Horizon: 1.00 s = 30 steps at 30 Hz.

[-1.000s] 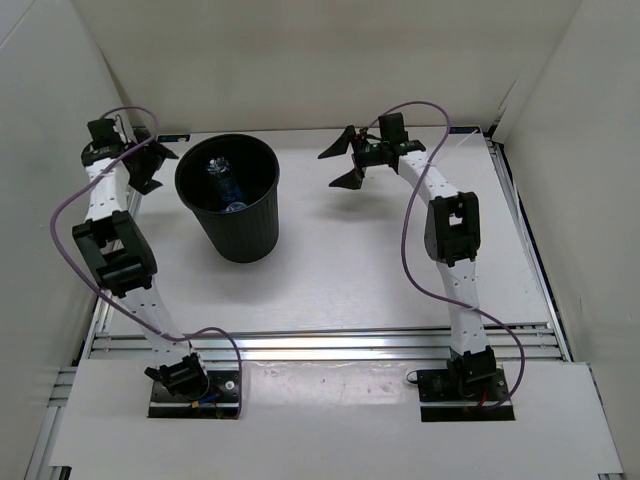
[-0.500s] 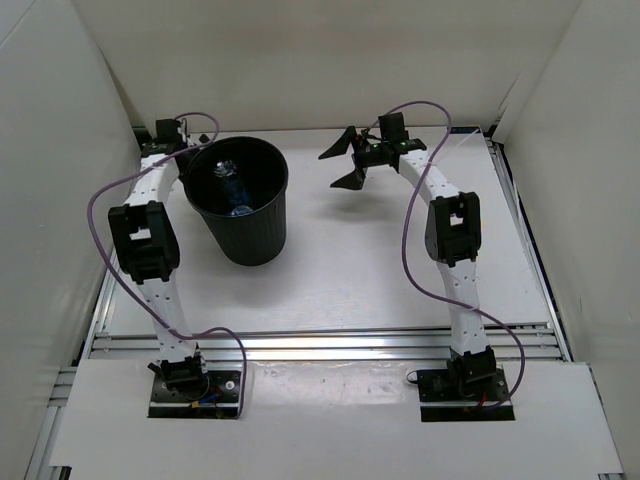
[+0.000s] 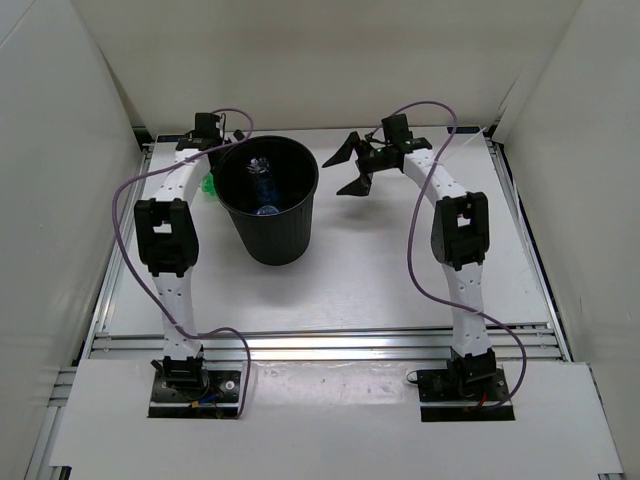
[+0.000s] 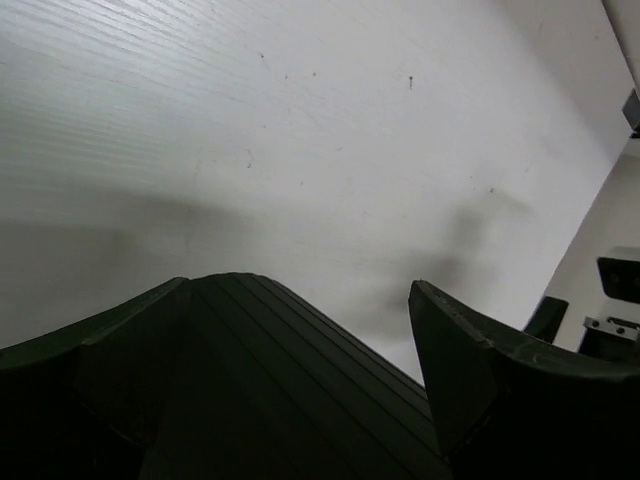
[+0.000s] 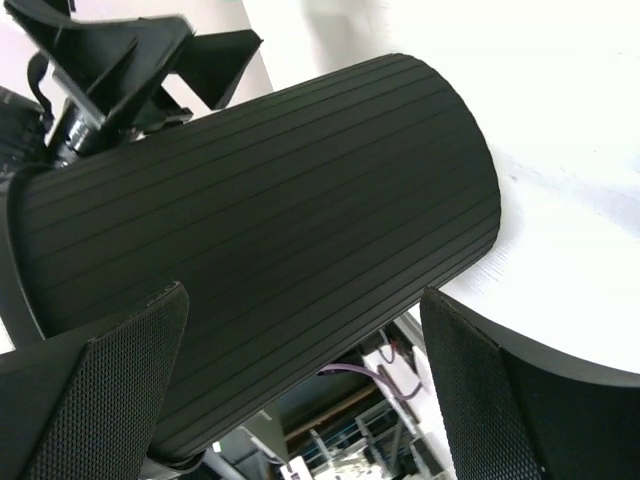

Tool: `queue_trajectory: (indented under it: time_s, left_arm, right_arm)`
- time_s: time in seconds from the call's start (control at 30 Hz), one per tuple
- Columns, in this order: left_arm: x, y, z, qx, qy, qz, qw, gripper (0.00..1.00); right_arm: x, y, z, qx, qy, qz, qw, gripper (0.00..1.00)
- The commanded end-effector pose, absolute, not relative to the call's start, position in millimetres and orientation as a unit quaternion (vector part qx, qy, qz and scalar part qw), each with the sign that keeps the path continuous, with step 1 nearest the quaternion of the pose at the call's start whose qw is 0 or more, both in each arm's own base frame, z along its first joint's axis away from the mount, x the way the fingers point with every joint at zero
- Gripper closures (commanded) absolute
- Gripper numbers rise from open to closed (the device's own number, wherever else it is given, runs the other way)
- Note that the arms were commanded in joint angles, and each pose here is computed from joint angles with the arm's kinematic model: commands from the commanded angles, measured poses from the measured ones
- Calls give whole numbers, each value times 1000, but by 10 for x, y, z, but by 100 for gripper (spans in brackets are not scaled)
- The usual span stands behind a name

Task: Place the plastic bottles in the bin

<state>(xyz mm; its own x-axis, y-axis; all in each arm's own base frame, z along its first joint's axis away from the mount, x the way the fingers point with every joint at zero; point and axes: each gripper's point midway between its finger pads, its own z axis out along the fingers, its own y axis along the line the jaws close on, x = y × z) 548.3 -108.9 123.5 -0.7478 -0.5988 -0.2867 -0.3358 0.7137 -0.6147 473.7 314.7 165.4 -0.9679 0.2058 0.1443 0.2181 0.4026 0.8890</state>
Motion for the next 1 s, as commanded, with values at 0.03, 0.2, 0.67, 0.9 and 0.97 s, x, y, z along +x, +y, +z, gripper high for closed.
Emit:
queue_trajectory:
  time_s: [0.03,0.2,0.67,0.9,0.97]
  left_arm:
    - [5598,-647,1595,-292,881,-198,316,0]
    - [5776,135,1977,-283,862,-56,417,0]
    - [6651,411,2057,-115,839,22,532,4]
    - [6773,427,1635,-96,852,19,514,4]
    - [6755,470,1573,-98,856,17,508,4]
  right_arm:
    - [4647,2981,1956,-102,-841,-531,-27,0]
    - [4554,2949,1907,-96,-845,-526,-25,0]
    - [4294,2920,1891,-83,-837,-540,0,0]
    - [4312,2724,1999,-85,-826,-557,-5,0]
    - [4352,2590,1914,-104,-827,-553,-2,0]
